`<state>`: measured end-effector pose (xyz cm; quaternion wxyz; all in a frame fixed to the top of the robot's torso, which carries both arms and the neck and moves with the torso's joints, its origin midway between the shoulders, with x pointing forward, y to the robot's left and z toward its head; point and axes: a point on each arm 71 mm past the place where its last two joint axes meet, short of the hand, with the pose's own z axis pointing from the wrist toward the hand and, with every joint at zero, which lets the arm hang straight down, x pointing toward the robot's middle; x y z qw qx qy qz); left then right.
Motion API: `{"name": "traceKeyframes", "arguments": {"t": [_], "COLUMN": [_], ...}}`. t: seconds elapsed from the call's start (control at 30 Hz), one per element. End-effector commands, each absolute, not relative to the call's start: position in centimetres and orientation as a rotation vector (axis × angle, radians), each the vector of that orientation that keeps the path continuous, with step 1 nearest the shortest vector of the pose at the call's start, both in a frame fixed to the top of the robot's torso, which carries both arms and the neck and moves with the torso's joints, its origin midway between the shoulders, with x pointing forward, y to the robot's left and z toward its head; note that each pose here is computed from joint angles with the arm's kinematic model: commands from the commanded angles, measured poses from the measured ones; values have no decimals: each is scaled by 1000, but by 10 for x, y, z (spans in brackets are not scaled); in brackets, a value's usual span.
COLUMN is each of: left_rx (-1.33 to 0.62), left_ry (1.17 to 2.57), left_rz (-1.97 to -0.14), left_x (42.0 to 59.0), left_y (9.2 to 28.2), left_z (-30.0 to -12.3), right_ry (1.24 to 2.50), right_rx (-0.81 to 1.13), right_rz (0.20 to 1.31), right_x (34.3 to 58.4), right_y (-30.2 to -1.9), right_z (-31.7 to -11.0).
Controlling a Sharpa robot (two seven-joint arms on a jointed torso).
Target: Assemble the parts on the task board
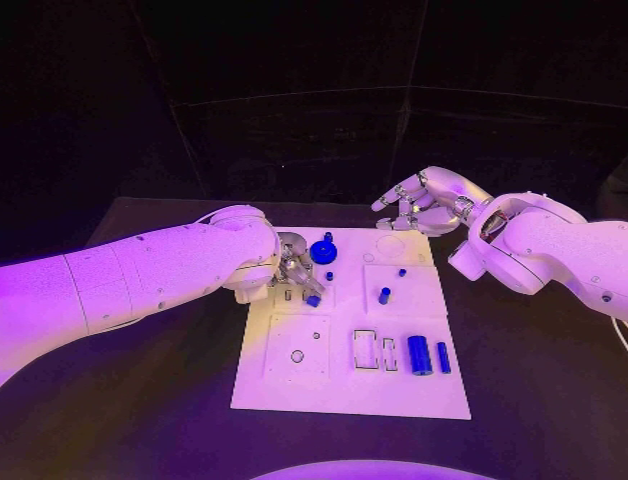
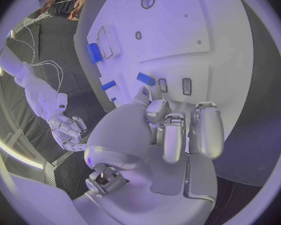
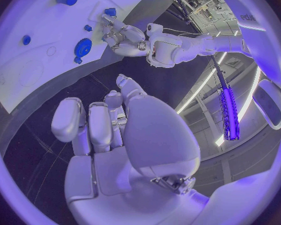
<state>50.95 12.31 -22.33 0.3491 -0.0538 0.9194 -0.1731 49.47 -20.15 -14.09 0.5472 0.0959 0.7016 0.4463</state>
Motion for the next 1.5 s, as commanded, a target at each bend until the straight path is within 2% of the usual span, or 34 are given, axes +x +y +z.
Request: {"name": "traceKeyframes", "arguments": {"t": [0.03,0.6,0.9,1.2,1.37,1.5], "left_rx": [-119,-153,-211,-508,-747,-920], "left_ry": [2378,2332,2271,2118,1979,1854], "left_rz": [-474,-511,-586,-861,-1036,-1213], "left_x": [509,507,507,507,507,505], "left_y": [121,123,134,172,202,219], "left_z": [-222,-218,-214,-204,-197,-191], "right_ry": [1667,1656,1678,1700,1672,1646], "right_rx": [217,211,151,-196,-443,-621], "right_rz": [1062,1072,1049,934,864,810], "right_x": [495,495,494,483,473,465], "right_y": [-200,-198,-194,-164,-133,-106], "right_z": [-140,-139,-141,-143,-147,-158]}}
